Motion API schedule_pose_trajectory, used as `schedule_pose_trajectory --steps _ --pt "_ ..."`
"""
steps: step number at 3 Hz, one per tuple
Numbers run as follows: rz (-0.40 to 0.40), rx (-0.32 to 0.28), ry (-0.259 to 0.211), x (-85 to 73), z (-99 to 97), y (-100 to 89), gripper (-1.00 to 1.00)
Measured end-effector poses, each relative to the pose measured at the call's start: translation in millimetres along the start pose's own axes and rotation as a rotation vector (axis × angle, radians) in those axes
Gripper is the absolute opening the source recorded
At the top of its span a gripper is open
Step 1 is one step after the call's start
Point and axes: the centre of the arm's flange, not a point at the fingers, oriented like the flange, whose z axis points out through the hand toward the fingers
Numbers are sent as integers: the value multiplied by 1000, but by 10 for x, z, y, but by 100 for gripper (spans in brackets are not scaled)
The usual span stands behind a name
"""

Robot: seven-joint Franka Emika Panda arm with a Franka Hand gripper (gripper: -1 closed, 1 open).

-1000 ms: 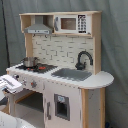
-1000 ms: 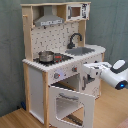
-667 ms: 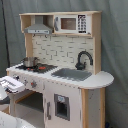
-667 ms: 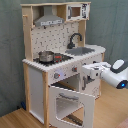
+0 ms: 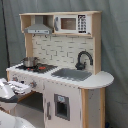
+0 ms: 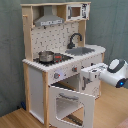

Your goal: Play with the kitchen

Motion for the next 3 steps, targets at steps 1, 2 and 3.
schedule_pose_trajectory --steps 1,2,3 --pt "-23 14 37 15 151 -83 100" --pt "-25 24 91 68 235 -100 100" --pt "-19 55 128 152 354 -153 100"
